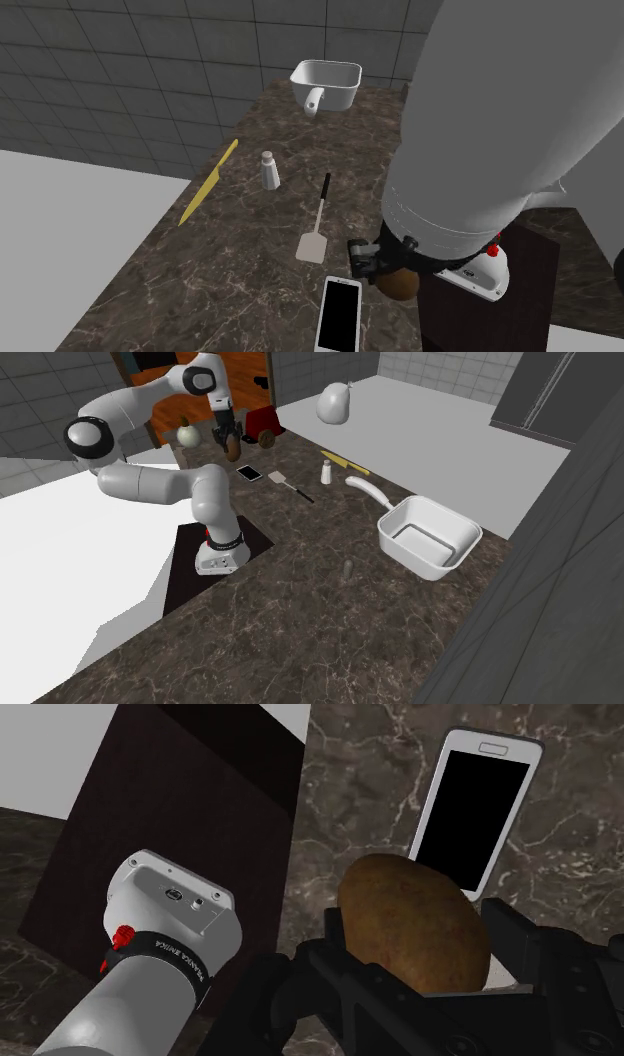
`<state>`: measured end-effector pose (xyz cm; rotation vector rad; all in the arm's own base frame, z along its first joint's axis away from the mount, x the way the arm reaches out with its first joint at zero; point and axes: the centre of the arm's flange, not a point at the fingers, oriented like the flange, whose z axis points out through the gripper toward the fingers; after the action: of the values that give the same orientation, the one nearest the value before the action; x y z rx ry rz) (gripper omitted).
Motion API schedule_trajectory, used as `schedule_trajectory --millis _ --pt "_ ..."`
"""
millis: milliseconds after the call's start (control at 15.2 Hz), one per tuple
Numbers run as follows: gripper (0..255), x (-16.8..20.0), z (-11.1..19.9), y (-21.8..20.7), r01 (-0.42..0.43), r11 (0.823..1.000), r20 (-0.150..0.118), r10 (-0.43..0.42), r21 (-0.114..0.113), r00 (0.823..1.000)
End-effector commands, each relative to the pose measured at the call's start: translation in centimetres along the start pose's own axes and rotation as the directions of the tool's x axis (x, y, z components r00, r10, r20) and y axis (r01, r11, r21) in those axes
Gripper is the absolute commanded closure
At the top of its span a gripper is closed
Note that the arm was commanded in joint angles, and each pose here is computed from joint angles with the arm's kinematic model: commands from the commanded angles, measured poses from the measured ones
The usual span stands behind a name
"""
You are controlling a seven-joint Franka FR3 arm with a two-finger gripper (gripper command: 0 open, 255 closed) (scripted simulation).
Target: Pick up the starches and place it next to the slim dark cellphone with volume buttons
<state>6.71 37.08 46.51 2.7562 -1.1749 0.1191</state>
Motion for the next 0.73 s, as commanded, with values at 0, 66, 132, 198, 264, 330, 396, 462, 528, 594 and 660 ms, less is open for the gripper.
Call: schedule_trajectory --millis 0,66,132,198,264,330,396,462,528,594,660 --pt "255 -2.2 -0.4 -1.0 0.0 1.0 0.001 0.0 0.0 1.0" --pt "255 -3.4 -0.6 -1.5 0.0 1.0 0.001 0.0 0.0 1.0" --pt "255 -4.6 -0.9 -2.0 0.0 1.0 0.001 0.0 0.0 1.0" --pt "255 -5.8 -1.1 -2.6 0.0 1.0 0.001 0.0 0.0 1.0" --pt "255 -7.0 -1.3 -3.1 0.0 1.0 0.001 0.0 0.0 1.0" --pt "255 -8.2 -1.5 -3.6 0.0 1.0 0.001 0.0 0.0 1.0" --pt "255 -9.4 -1.7 -4.1 0.0 1.0 0.001 0.0 0.0 1.0" --pt "255 -10.6 -1.9 -4.6 0.0 1.0 0.001 0.0 0.0 1.0" --pt "255 -11.6 -2.1 -5.0 0.0 1.0 0.001 0.0 0.0 1.0" --pt "255 -11.6 -1.6 -5.0 0.0 1.0 0.001 0.0 0.0 1.0" --pt "255 -11.7 -1.0 -5.1 0.0 1.0 0.001 0.0 0.0 1.0"
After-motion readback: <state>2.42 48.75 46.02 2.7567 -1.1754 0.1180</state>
